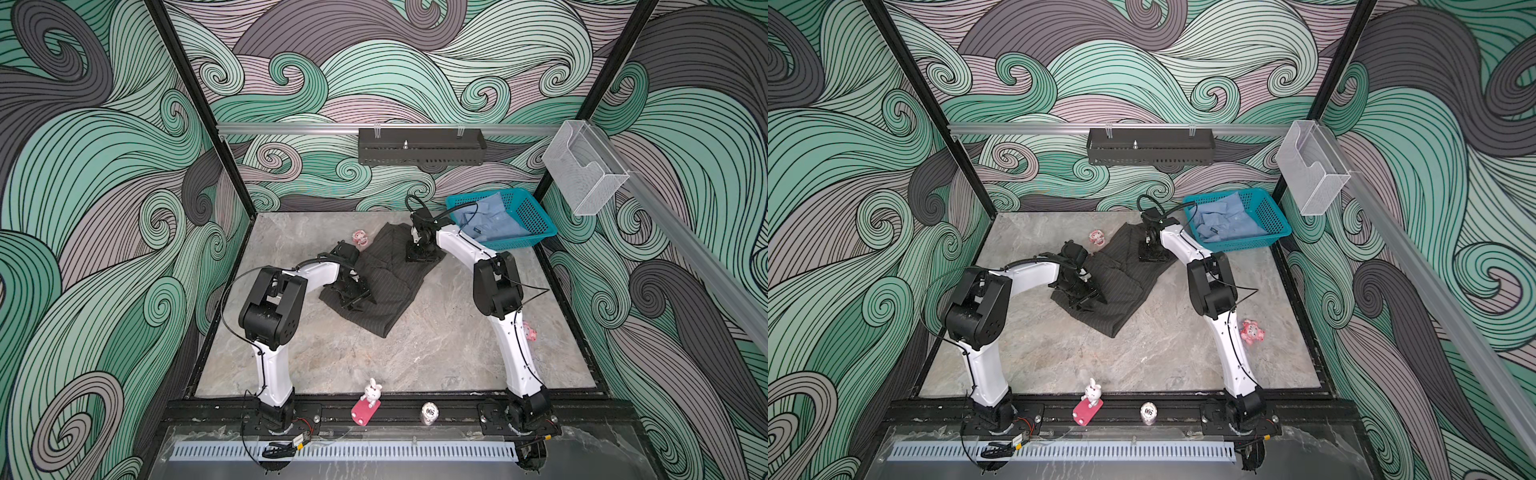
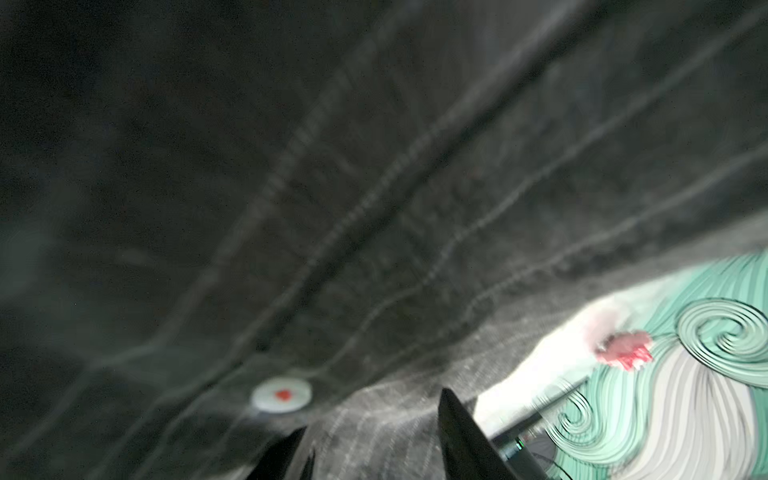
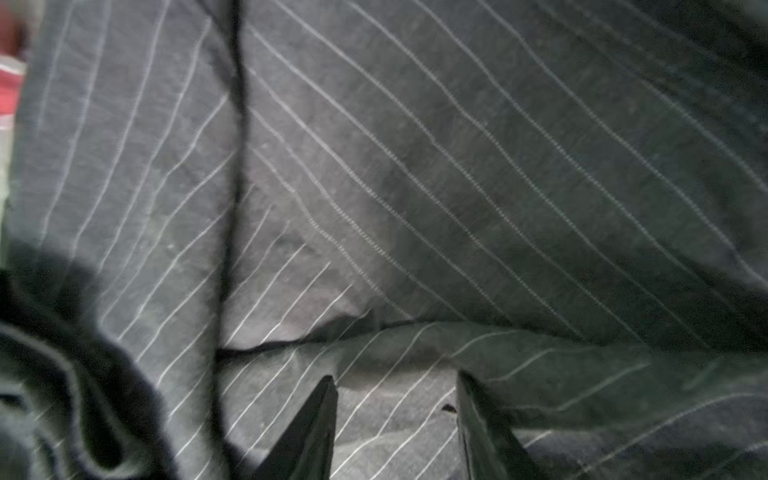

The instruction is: Fold and stack the long sleeve shirts

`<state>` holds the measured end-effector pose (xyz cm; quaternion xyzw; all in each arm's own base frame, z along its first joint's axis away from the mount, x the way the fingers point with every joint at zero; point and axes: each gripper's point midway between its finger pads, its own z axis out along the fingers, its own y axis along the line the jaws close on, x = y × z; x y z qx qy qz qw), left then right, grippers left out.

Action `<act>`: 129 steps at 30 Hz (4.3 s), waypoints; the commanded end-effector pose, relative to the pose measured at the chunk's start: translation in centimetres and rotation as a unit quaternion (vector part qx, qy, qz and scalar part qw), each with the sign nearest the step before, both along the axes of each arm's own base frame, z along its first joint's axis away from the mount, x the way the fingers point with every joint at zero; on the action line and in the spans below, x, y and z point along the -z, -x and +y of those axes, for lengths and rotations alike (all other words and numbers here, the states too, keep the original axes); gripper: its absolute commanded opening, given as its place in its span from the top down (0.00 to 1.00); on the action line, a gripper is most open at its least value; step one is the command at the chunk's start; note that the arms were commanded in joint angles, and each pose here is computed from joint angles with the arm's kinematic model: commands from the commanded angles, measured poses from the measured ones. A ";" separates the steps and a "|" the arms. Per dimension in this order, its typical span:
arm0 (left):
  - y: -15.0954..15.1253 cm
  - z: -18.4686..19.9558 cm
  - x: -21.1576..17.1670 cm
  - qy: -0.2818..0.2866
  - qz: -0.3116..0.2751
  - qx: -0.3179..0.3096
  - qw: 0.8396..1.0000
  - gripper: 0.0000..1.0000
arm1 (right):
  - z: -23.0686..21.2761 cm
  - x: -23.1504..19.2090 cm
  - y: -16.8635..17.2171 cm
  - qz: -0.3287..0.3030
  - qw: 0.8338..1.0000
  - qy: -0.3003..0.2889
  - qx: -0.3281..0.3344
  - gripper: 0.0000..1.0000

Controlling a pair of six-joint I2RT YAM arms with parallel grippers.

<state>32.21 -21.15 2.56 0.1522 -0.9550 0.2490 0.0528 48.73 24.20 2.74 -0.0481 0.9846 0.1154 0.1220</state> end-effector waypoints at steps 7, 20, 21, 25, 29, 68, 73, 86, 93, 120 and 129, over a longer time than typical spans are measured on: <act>3.3 7.2 2.1 -0.083 0.060 0.024 0.994 0.50 | -3.4 3.7 11.8 0.155 0.988 0.011 0.013 0.54; 3.4 6.2 -7.6 -0.060 -0.075 0.144 0.985 0.43 | -3.8 -0.7 18.6 0.155 0.987 -0.030 0.020 0.53; 4.0 6.2 -8.2 -0.067 -0.087 0.156 0.982 0.43 | -3.8 -1.5 18.4 0.147 0.988 -0.031 0.019 0.52; 7.0 6.1 -7.8 -0.068 -0.079 0.137 0.985 0.43 | -2.8 -4.0 17.8 0.114 0.992 -0.041 0.013 0.51; 8.7 5.6 -6.0 -0.059 -0.075 0.103 0.990 0.42 | -2.1 -4.4 17.6 0.111 0.993 -0.045 0.008 0.50; 14.0 10.1 2.4 -0.120 0.073 0.002 0.990 0.75 | -5.0 3.3 19.5 0.201 0.979 0.003 0.026 0.68; 12.4 9.4 -0.7 -0.088 0.030 0.004 0.996 0.67 | -5.0 2.8 19.5 0.195 0.980 0.001 0.024 0.68; 4.9 9.6 -7.0 -0.052 -0.106 -0.027 0.993 0.42 | -3.9 -0.3 18.6 0.160 0.986 -0.032 0.013 0.67; 2.5 9.4 -2.0 -0.030 -0.052 -0.034 0.998 0.41 | -3.4 -2.8 17.8 0.134 0.990 -0.049 0.009 0.66; 2.7 11.9 0.3 -0.095 -0.011 -0.018 0.995 1.00 | -2.7 -4.7 13.9 0.082 0.992 -0.086 0.043 0.62; 2.5 15.5 -4.1 -0.184 -0.019 0.022 0.982 1.00 | -0.8 -5.6 14.0 0.071 0.989 -0.127 0.016 0.63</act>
